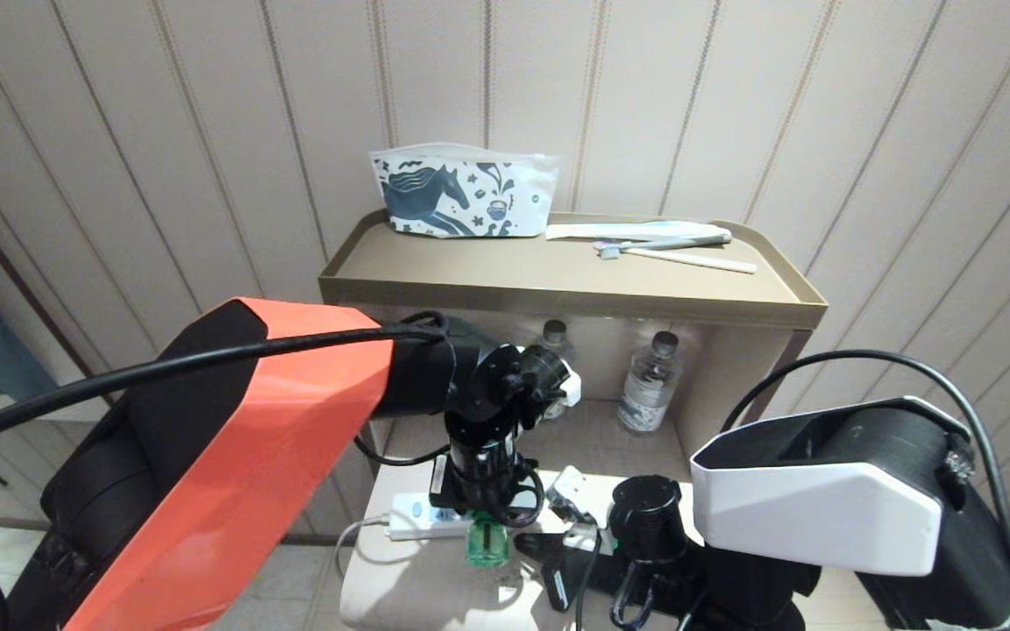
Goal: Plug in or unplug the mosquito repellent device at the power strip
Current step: Hold the socket with your right hand and unplug it with your left hand, then place the mosquito repellent liquid on the table
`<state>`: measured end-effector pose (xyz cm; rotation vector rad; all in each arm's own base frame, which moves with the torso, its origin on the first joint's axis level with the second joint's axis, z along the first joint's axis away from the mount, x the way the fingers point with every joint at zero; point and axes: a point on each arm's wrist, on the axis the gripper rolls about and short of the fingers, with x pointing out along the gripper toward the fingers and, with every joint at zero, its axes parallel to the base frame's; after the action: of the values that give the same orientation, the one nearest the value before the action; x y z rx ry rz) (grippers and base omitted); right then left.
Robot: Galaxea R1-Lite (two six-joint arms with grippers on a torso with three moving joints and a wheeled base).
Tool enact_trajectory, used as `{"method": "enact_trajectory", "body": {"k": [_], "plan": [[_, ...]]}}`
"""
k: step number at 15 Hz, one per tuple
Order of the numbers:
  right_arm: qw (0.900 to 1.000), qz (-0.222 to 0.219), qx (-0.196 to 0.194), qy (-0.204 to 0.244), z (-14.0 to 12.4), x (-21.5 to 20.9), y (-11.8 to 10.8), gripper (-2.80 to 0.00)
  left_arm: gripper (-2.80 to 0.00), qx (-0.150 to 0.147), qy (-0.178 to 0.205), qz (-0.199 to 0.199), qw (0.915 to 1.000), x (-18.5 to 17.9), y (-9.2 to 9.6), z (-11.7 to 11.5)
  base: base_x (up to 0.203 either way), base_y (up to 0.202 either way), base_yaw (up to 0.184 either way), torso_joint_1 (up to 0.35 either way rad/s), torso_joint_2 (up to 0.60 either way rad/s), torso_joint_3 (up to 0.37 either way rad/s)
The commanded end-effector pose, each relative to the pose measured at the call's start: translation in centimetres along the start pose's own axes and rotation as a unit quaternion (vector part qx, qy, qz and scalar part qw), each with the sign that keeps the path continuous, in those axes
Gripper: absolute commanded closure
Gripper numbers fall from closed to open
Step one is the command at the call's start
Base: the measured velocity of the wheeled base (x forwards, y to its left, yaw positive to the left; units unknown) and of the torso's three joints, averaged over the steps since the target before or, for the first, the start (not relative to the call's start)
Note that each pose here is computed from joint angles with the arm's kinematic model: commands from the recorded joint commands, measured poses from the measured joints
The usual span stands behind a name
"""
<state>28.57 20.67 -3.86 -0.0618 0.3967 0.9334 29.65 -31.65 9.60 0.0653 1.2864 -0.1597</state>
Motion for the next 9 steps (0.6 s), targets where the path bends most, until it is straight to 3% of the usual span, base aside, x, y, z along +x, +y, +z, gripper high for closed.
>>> {"method": "enact_trajectory", "body": {"k": [1,6,9], "plan": [[1.000,-0.006,-0.007,-0.026,1.9,-1.0,-0.1,0.00,0.00,-0.004,-0.003,-0.003,1.0000,-1.0,0.3,0.0,0.000,0.000,0.000,0.000,0.00,0.000],[0.998,-0.023,-0.011,-0.058,4.4,-3.4,-0.6,0.00,0.00,-0.007,-0.013,-0.010,0.9998,-3.9,1.0,-0.2,0.000,0.000,0.000,0.000,0.00,0.000],[0.994,-0.046,-0.018,-0.094,7.1,-6.3,-1.2,0.00,0.00,-0.009,-0.017,-0.015,0.9997,-7.1,2.6,-1.5,0.000,0.000,0.000,0.000,0.00,0.000]]}}
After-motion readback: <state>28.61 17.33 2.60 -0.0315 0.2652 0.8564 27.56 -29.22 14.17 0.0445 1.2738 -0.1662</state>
